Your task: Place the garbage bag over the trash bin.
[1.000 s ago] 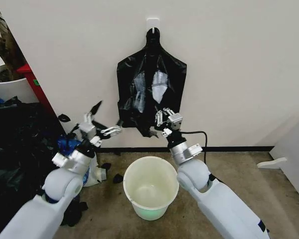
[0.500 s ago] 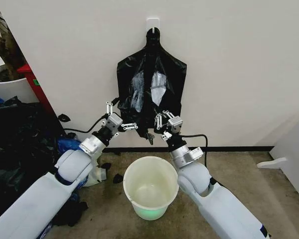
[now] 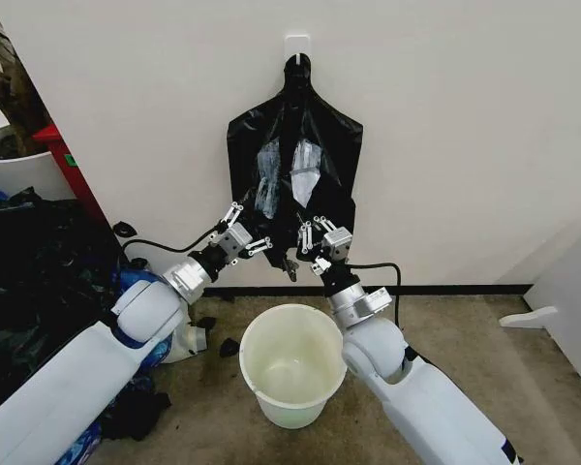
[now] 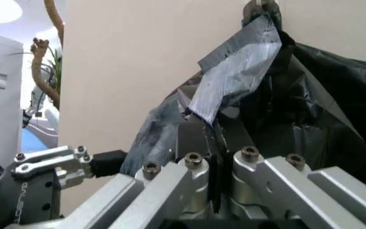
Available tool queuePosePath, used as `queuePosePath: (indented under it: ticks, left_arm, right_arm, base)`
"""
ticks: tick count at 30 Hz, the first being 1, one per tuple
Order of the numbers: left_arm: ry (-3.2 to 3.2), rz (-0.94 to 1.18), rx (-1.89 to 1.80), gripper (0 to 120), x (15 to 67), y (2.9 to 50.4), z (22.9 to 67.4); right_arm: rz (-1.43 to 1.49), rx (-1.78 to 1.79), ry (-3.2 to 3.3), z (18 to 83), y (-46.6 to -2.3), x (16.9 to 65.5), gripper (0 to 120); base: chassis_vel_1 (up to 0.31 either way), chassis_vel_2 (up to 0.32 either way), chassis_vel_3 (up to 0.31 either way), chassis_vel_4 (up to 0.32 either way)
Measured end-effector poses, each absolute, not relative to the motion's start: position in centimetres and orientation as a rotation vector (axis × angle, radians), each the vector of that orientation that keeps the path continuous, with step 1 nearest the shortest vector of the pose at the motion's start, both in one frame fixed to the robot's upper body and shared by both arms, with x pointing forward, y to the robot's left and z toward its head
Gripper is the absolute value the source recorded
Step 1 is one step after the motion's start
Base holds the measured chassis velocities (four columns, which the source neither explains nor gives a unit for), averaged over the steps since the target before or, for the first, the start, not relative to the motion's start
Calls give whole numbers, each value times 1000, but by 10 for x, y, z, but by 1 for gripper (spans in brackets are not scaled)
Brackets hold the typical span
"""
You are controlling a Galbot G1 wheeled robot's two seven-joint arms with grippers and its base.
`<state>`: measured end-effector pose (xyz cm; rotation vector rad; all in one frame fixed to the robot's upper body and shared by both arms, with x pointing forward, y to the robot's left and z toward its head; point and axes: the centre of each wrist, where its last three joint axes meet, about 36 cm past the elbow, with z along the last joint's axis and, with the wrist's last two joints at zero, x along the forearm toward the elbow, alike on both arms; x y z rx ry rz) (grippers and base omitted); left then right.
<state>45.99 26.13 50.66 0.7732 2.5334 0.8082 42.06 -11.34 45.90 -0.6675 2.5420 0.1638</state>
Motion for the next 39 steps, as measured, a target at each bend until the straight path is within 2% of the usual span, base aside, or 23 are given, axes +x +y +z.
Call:
queuePosePath:
  ticks: [8, 13, 21, 24, 28, 33, 39]
  left_arm:
    - [2634, 732, 684, 18, 453, 269, 513]
    - [2638, 518, 710, 0, 448, 277, 520]
    - [2528, 245, 780, 0, 442, 289, 514]
    - [2503, 172, 773, 0, 431, 284, 504]
    - [2484, 174, 778, 0, 417, 283, 494]
    - [2464, 289, 819, 0, 397, 292, 483]
    - [2425, 187, 851, 0, 380, 286, 499]
  right_arm:
    - [157, -664, 2545, 458, -117, 417, 0]
    - [149, -657, 2549, 458, -122, 414, 0]
    - [200, -642, 2593, 457, -135, 390, 0]
    - [251, -647, 2645, 457, -143, 363, 0]
    - [305, -658, 2687, 457, -151, 329, 0]
    - [313, -655, 2681, 464, -161, 282, 0]
    - [257, -640, 2572, 486, -165, 253, 0]
  base:
    - [0, 0, 0, 0]
    - [0, 0, 0, 0]
    - [0, 0, 0, 0]
    - [0, 0, 0, 0]
    - [0, 0, 0, 0]
    - [0, 0, 0, 0]
    - [0, 0, 0, 0]
